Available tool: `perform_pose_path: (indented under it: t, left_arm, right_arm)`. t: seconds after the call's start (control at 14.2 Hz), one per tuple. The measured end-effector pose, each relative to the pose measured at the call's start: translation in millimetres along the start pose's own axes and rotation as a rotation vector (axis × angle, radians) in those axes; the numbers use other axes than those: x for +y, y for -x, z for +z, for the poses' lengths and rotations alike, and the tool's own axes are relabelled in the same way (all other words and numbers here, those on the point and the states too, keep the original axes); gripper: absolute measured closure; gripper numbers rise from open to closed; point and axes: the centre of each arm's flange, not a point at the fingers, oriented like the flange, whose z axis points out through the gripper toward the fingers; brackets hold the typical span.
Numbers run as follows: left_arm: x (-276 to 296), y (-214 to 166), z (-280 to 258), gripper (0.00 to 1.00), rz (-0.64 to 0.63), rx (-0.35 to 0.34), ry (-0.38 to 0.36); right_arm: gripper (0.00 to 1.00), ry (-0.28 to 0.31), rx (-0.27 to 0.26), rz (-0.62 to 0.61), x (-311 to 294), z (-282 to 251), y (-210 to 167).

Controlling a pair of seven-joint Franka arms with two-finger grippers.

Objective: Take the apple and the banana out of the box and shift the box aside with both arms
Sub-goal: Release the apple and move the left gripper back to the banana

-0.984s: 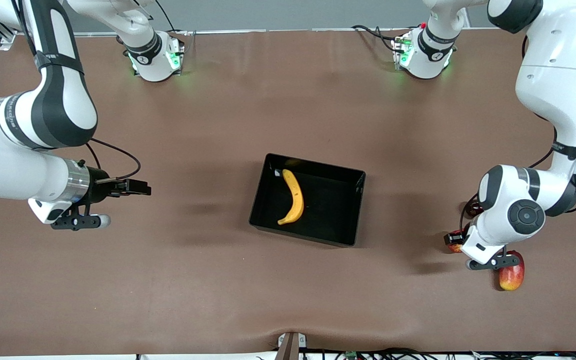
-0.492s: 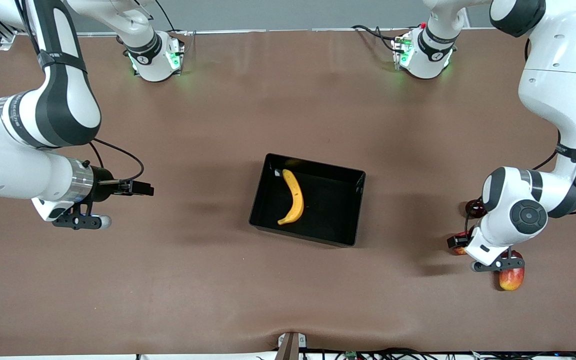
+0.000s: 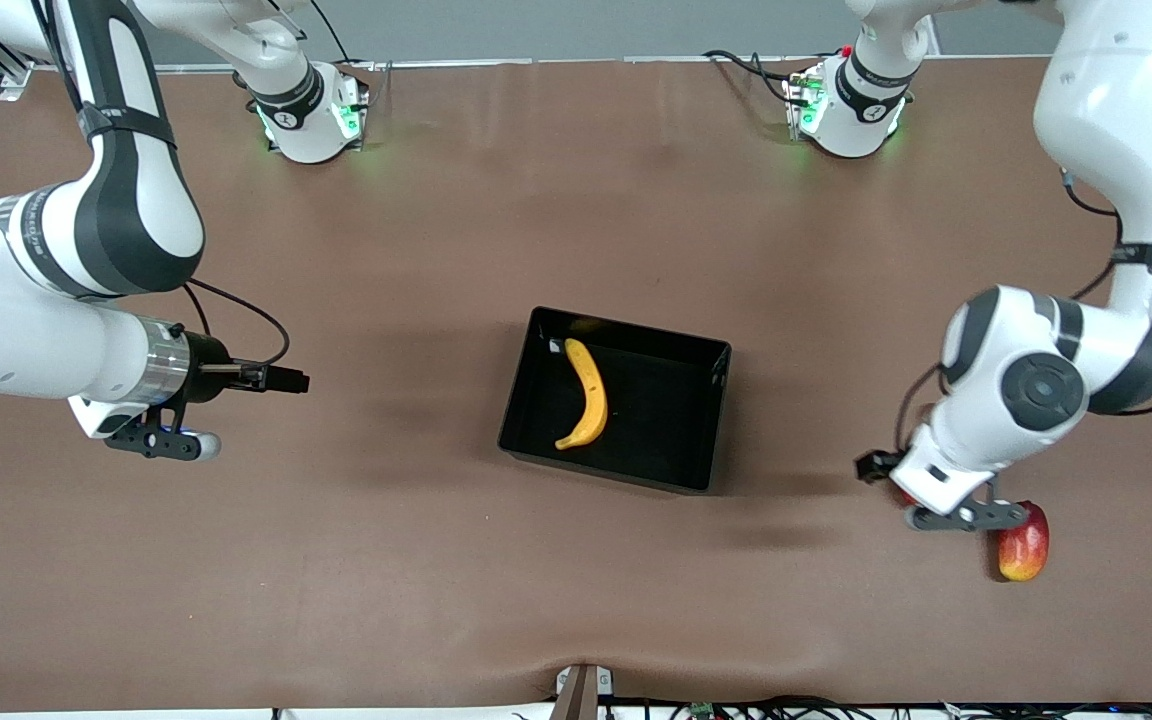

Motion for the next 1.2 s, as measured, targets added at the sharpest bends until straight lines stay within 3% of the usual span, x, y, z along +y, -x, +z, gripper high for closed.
perform_pose_path:
  t: [0.21,0.63,1.2]
  left_arm:
    - [99,40,-24,0.00,-0.023,-0.024,0.052]
    - [274,144,-11,0.00,0.076,-0.053,0.061]
    - [372,203,77,0.00,0.229,0.032,0.044]
  right_arm:
    - [0.00,0.004,-0.008,0.013,-4,4,2]
    - [0.00,0.009,-0.018,0.035,-7,9,4]
    - [0.00,0.020,-0.030,0.072,-25,19,12]
